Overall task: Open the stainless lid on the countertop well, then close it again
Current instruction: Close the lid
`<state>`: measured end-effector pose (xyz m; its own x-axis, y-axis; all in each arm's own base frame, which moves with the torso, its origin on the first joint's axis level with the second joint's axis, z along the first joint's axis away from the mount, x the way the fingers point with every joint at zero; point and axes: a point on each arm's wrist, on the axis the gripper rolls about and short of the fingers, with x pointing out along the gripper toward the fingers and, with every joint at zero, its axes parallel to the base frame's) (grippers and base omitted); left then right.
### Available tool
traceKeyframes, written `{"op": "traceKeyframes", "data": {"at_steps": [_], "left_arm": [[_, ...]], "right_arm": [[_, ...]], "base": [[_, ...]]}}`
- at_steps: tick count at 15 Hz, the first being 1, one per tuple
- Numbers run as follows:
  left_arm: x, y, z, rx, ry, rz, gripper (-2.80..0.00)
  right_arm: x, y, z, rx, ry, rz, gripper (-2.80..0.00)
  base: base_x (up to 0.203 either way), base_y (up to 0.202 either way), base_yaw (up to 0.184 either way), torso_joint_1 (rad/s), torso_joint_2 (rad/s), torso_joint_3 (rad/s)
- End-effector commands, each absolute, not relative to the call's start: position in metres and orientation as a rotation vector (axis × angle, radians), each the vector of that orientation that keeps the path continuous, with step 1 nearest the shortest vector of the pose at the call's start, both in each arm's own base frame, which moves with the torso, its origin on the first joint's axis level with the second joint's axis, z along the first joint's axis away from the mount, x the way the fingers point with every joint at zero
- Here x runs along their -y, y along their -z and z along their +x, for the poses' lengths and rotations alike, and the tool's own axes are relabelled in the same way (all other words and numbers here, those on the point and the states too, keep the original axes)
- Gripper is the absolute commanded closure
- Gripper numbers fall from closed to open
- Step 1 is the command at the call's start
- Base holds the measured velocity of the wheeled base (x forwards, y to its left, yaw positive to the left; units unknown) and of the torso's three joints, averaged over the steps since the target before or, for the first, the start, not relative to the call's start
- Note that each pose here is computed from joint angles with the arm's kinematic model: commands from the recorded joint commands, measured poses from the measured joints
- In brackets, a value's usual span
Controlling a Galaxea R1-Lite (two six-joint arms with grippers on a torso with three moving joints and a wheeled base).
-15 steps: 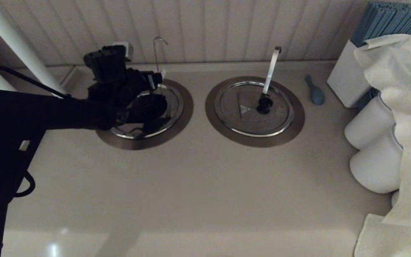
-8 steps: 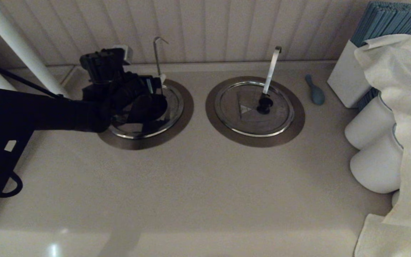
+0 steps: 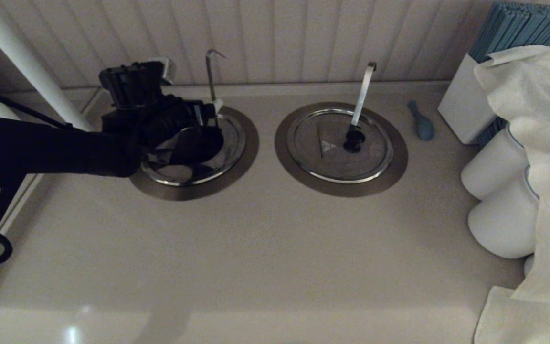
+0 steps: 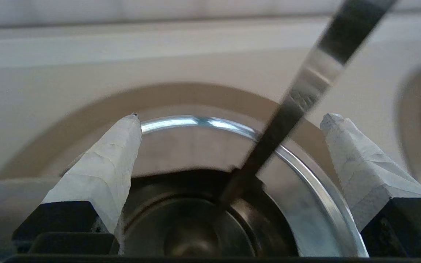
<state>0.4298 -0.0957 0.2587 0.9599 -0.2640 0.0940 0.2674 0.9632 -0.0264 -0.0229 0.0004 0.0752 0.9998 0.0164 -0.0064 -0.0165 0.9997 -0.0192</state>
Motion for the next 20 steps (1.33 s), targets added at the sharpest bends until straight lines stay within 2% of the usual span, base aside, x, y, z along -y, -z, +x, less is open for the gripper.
{"op": "traceKeyframes", "data": {"at_steps": [1, 10, 20], "left_arm": [[0.094, -0.266, 0.42, 0.098, 0.296, -0.038, -2.8], [0.077, -0.268, 0.409, 0.036, 0.317, 0.021, -2.8], [0.028, -0.306, 0.37, 0.015, 0.332, 0.021, -2.8]], "right_arm": [[0.0, -0.075, -0.023, -0.006, -0.015, -0.02, 0.0], [0.0, -0.075, -0.023, -0.006, -0.017, -0.02, 0.0], [0.0, -0.075, -0.023, -0.006, -0.017, -0.02, 0.0]], "base": [[0.0, 0.0, 0.0, 0.0, 0.0, 0.0], [0.0, 0.0, 0.0, 0.0, 0.0, 0.0], [0.0, 0.0, 0.0, 0.0, 0.0, 0.0]]}}
